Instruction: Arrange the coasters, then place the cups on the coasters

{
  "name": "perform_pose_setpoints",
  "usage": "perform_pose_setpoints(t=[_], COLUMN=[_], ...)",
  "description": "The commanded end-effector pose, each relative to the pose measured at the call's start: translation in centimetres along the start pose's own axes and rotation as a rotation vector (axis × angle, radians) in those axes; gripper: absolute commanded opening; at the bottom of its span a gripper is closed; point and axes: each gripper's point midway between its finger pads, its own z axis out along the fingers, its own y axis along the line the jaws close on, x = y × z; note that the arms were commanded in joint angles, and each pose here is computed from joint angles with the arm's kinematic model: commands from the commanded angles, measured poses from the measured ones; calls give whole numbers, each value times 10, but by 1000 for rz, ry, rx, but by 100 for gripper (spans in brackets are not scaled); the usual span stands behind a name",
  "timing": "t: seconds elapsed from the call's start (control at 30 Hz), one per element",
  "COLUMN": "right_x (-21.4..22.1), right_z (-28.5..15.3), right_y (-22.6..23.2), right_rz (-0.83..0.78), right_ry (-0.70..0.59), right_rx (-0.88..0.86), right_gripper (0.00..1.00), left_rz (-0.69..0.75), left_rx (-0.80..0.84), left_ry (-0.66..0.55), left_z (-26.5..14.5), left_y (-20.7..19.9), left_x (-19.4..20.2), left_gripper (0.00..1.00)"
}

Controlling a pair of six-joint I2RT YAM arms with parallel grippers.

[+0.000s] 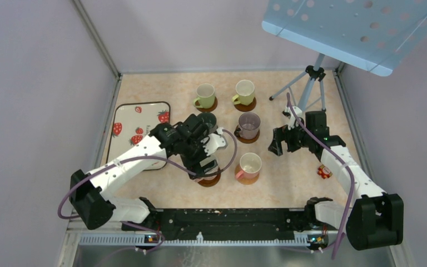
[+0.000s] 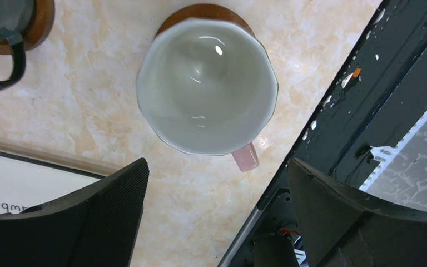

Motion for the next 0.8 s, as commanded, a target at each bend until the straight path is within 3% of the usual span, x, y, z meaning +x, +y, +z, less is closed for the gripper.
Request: perform_pose_setpoints(t=[0.0,0.17,0.37,0.77], right_x=[-26,-27,-27,-27], right_z=[-5,-5,-5,-6], right_y=[-1,-1,-1,-2], right_rz=[-40,-39,-40,-40], right_ry=[-60,-62,-59,-59], right_rx=[-3,-6,-5,7], right_gripper=[95,95,95,95], left_rz=[29,40,114,96], left_rx=[-6,-18,13,83], left_ry=[-67,-111,-76,75], left_z=[-7,-2,9,46], left_y=[5,17,25,7], left_x=[-28,-61,-88,-66], left_gripper=[99,99,99,99])
